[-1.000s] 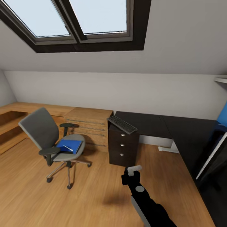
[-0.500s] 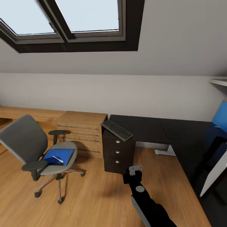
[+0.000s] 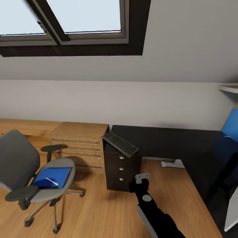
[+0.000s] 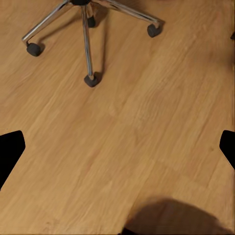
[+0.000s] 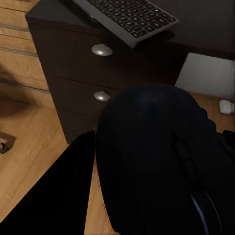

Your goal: In the bedroom, organize the workspace by keeping the computer under the desk, ensuring the monitor is on the desk, placing the keyboard on the desk next to the monitor, placing the mouse on the desk next to the keyboard, moving the folder from the swivel chair onto the desk next to the mouse, stacking the notebook on top of the folder with the pen on top of the notebook, and positioning the swivel chair next to the desk.

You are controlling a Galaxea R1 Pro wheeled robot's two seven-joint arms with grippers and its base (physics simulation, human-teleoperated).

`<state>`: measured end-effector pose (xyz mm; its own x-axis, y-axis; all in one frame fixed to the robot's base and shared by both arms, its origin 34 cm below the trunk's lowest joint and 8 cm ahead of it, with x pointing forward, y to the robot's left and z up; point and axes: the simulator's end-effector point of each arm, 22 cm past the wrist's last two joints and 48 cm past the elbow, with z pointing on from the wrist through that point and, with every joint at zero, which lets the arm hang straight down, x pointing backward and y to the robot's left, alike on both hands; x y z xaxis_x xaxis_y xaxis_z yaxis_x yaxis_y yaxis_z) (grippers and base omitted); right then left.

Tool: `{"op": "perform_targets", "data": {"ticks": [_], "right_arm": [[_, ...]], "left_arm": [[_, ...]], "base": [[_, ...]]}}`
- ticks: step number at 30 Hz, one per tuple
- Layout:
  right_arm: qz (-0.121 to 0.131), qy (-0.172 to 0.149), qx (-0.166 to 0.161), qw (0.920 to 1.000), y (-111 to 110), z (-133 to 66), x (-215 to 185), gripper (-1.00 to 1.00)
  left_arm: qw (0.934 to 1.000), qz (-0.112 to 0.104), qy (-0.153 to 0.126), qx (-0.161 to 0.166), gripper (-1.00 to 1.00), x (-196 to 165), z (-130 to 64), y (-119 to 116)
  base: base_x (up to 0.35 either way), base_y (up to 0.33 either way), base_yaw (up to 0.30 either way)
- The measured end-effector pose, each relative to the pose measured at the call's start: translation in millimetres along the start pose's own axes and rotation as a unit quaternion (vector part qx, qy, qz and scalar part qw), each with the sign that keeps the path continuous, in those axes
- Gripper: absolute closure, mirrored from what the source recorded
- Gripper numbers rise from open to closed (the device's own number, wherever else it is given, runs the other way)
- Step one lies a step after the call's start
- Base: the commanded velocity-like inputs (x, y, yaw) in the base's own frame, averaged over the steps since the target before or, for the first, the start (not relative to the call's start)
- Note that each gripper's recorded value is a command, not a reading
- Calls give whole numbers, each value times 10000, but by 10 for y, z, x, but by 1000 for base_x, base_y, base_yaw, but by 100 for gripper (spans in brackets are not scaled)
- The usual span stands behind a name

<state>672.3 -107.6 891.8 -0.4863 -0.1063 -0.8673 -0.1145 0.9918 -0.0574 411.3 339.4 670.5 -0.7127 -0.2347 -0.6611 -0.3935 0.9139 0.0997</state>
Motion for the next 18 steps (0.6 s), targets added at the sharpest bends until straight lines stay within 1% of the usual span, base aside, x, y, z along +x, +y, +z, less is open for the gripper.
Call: {"op": "perform_targets", "data": {"ticks": [3, 6, 12, 17, 18], "right_arm": [[-1, -6, 1, 10000, -1, -25, -28, 100], [-1, -8, 0, 10000, -1, -48, -50, 100], [-2, -10, 0, 10000, -1, -56, -59, 100], [-6, -12, 8, 10000, -9, -55, -60, 100], [-5, -20, 10, 10000, -13, -56, -66, 100]], "left_arm": [[10000, -3, -7, 1, -100, -18, -27, 6], [10000, -4, -9, 1, -100, -32, -54, 13], [10000, -6, -8, 5, -100, -34, -64, 9], [10000, 17, 45, 2, -100, 18, -70, 13], [10000, 60, 70, 24, -100, 48, -78, -5]], "base": [[321, 108, -214], [321, 108, -105], [321, 104, -21], [321, 25, -1], [324, 3, 0]]}}
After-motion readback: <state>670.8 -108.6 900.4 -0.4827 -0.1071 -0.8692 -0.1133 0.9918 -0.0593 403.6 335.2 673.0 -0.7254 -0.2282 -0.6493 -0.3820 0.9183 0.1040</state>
